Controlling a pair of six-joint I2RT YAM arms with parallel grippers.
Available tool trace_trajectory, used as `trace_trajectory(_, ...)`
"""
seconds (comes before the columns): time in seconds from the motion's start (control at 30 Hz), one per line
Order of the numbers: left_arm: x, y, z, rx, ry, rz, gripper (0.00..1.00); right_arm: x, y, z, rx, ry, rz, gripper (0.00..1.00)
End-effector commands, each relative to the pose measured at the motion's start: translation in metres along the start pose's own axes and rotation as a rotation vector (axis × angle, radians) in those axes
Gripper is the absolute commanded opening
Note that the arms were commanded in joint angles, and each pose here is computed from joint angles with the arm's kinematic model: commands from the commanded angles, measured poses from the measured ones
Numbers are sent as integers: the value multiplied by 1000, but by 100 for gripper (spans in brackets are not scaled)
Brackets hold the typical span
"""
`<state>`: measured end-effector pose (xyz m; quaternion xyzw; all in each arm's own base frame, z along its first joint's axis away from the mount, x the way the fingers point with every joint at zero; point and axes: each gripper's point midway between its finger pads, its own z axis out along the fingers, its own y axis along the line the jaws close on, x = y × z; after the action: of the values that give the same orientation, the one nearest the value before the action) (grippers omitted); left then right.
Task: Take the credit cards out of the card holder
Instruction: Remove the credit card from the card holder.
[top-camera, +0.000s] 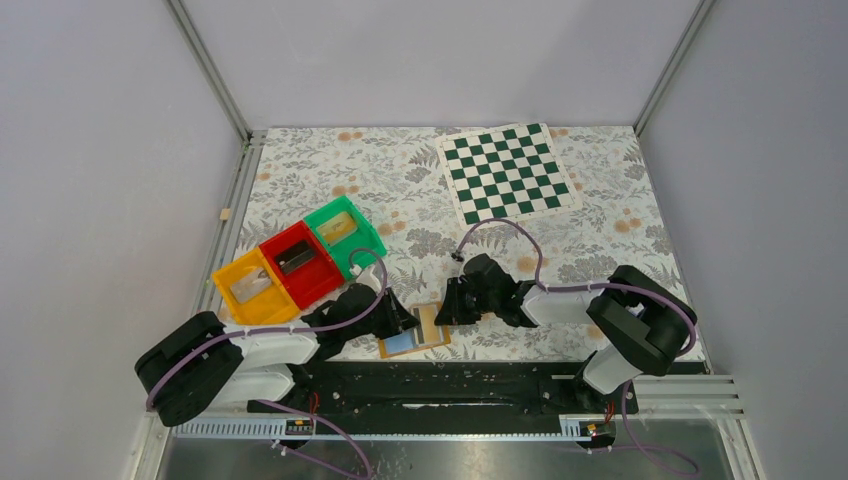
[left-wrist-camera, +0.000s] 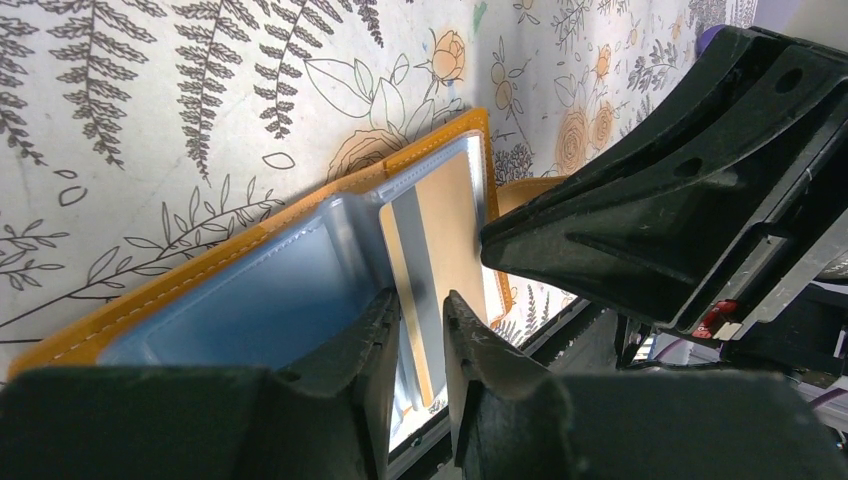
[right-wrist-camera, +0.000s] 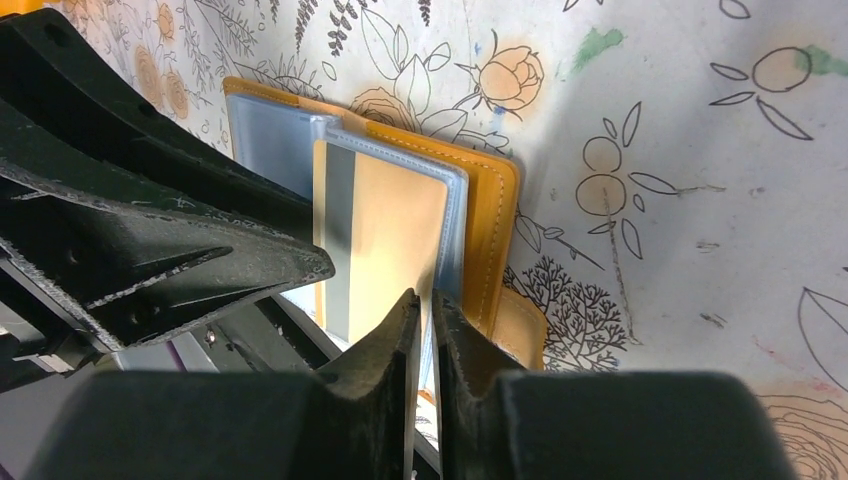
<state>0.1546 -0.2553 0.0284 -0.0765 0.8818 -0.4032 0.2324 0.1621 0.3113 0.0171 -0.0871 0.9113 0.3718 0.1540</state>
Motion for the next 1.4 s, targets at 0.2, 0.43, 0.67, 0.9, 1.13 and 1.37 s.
trace_trajectory(0.2, -8, -29, -3, 122, -42, 11, 20, 10, 6, 6, -53, 37, 17, 14)
trace_trajectory(0.43, -6, -30, -4, 136, -33, -9, 8, 11, -1, 7, -24, 31, 21, 14)
trace_trajectory(0.67, -5, -19, -10, 101, -45, -30, 0, 13, -17, 6, 44, 20, 33, 11)
trace_trajectory(0.9, -4, -18, -17, 118, -29, -41, 0, 13, -26, 5, 68, 11, 43, 9)
trace_trajectory(1.13, -7, -8, -21, 113, -20, -75, 4, 12, -25, 4, 61, 9, 41, 9)
trace_trajectory(1.37, -7, -18, -21, 178, -10, -89, 0, 10, -21, 4, 48, 7, 36, 9)
